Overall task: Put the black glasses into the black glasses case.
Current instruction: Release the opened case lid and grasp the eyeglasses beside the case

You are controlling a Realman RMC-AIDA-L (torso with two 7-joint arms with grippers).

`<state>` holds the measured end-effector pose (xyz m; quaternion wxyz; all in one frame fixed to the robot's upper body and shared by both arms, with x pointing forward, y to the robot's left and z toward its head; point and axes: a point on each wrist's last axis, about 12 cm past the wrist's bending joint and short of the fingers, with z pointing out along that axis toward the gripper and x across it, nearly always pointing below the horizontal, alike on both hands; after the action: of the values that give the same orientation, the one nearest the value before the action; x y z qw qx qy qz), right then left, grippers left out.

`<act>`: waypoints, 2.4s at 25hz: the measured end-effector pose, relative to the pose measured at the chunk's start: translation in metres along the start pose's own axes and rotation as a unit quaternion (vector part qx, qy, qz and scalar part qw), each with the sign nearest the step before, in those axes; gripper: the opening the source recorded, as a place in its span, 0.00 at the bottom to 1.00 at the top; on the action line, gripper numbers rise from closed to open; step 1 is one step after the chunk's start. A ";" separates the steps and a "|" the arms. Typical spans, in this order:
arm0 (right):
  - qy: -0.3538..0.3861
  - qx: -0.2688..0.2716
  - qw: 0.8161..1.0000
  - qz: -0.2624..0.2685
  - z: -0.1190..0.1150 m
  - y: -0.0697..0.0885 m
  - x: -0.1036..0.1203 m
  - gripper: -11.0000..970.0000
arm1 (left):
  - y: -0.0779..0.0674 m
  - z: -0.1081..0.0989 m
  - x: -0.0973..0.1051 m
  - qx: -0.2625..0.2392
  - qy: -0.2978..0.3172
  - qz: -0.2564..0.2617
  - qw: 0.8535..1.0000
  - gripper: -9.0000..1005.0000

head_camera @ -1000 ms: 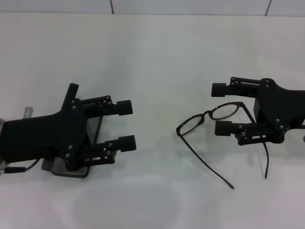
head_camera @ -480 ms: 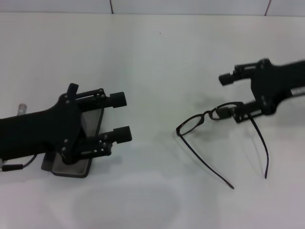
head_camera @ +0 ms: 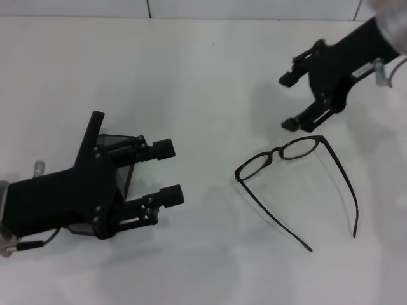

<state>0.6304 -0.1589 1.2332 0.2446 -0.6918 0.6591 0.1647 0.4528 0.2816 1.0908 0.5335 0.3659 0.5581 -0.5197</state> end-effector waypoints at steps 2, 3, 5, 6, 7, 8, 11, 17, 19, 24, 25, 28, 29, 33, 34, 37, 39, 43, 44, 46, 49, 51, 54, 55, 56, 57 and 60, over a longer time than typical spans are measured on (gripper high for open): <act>0.045 -0.015 0.999 -0.017 0.013 -0.001 -0.011 0.85 | -0.003 -0.001 0.003 -0.005 -0.003 0.000 1.000 0.69; 0.059 -0.019 0.998 -0.023 0.017 -0.001 -0.013 0.85 | -0.004 -0.002 0.005 -0.007 -0.004 0.001 1.000 0.69; 0.095 -0.030 0.994 -0.043 0.028 0.001 -0.019 0.84 | -0.005 -0.001 0.006 -0.008 -0.006 0.001 1.000 0.69; 0.112 -0.034 0.992 -0.052 0.033 0.002 -0.021 0.84 | -0.005 -0.001 0.007 -0.008 -0.007 0.001 1.000 0.69; 0.123 -0.035 0.990 -0.057 0.036 0.003 -0.022 0.84 | -0.006 -0.001 0.007 -0.008 -0.007 0.002 1.000 0.69; 0.136 -0.036 0.988 -0.065 0.040 0.003 -0.025 0.84 | -0.006 -0.001 0.007 -0.008 -0.007 0.002 1.000 0.69; 0.156 -0.038 0.984 -0.081 0.046 0.006 -0.028 0.84 | -0.004 0.001 0.006 -0.005 -0.007 0.004 1.000 0.69; 0.187 -0.032 0.975 -0.112 0.064 0.006 -0.029 0.83 | -0.001 0.004 0.003 0.000 -0.007 0.007 1.000 0.69; 0.201 -0.036 0.971 -0.121 0.073 0.007 -0.028 0.83 | 0.000 0.004 0.003 0.001 -0.008 0.008 1.000 0.69; 0.213 -0.031 0.965 -0.148 0.090 0.009 -0.028 0.83 | 0.002 0.001 0.001 -0.013 -0.014 0.013 1.000 0.69; 0.211 -0.029 0.965 -0.150 0.090 0.009 -0.028 0.82 | 0.002 0.001 0.001 -0.015 -0.015 0.013 1.000 0.69; 0.209 -0.025 0.965 -0.155 0.090 0.008 -0.031 0.82 | 0.002 0.001 0.001 -0.016 -0.015 0.013 1.000 0.69; 0.209 -0.025 0.965 -0.157 0.090 0.008 -0.033 0.82 | 0.002 0.001 0.001 -0.016 -0.014 0.013 1.000 0.69; 0.203 -0.033 0.965 -0.160 0.093 0.010 -0.037 0.82 | 0.003 0.000 0.004 -0.027 -0.017 0.012 0.999 0.69; 0.202 -0.035 0.965 -0.162 0.094 0.011 -0.037 0.82 | 0.003 0.000 0.004 -0.028 -0.018 0.012 0.999 0.69; 0.205 -0.042 0.963 -0.171 0.097 0.014 -0.038 0.81 | 0.002 0.000 0.005 -0.031 -0.019 0.014 0.999 0.69; 0.209 -0.043 0.961 -0.175 0.099 0.016 -0.038 0.72 | 0.002 -0.001 0.006 -0.033 -0.019 0.013 0.999 0.69; 0.208 -0.035 0.961 -0.179 0.102 0.015 -0.038 0.56 | 0.000 -0.002 0.007 -0.036 -0.020 0.012 0.999 0.69; 0.206 -0.035 0.961 -0.179 0.102 0.015 -0.039 0.53 | 0.000 -0.002 0.007 -0.036 -0.020 0.012 0.999 0.69; 0.205 -0.037 0.961 -0.180 0.103 0.016 -0.039 0.48 | 0.000 -0.003 0.007 -0.036 -0.020 0.012 0.999 0.69; 0.205 -0.037 0.961 -0.181 0.105 0.017 -0.039 0.41 | 0.000 -0.003 0.007 -0.036 -0.020 0.012 0.999 0.69; 0.203 -0.039 0.962 -0.180 0.105 0.018 -0.039 0.39 | 0.000 -0.003 0.007 -0.036 -0.020 0.012 0.999 0.69; 0.201 -0.042 0.962 -0.178 0.107 0.020 -0.039 0.37 | 0.000 -0.003 0.009 -0.038 -0.020 0.012 0.999 0.69; 0.200 -0.042 0.963 -0.177 0.107 0.020 -0.038 0.36 | -0.001 -0.004 0.010 -0.039 -0.021 0.013 0.999 0.69; 0.200 -0.041 0.963 -0.175 0.107 0.021 -0.038 0.35 | -0.001 -0.004 0.010 -0.039 -0.021 0.013 0.999 0.69; 0.200 -0.041 0.964 -0.173 0.107 0.021 -0.038 0.34 | -0.001 -0.004 0.011 -0.039 -0.021 0.013 0.999 0.69; 0.200 -0.039 0.965 -0.165 0.108 0.022 -0.038 0.27 | -0.001 -0.005 0.011 -0.041 -0.021 0.012 0.999 0.69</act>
<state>0.6160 -0.0675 1.1626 0.1042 -0.8189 0.5644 0.0055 0.4489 0.2842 1.0797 0.5658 0.3394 0.5628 -0.4979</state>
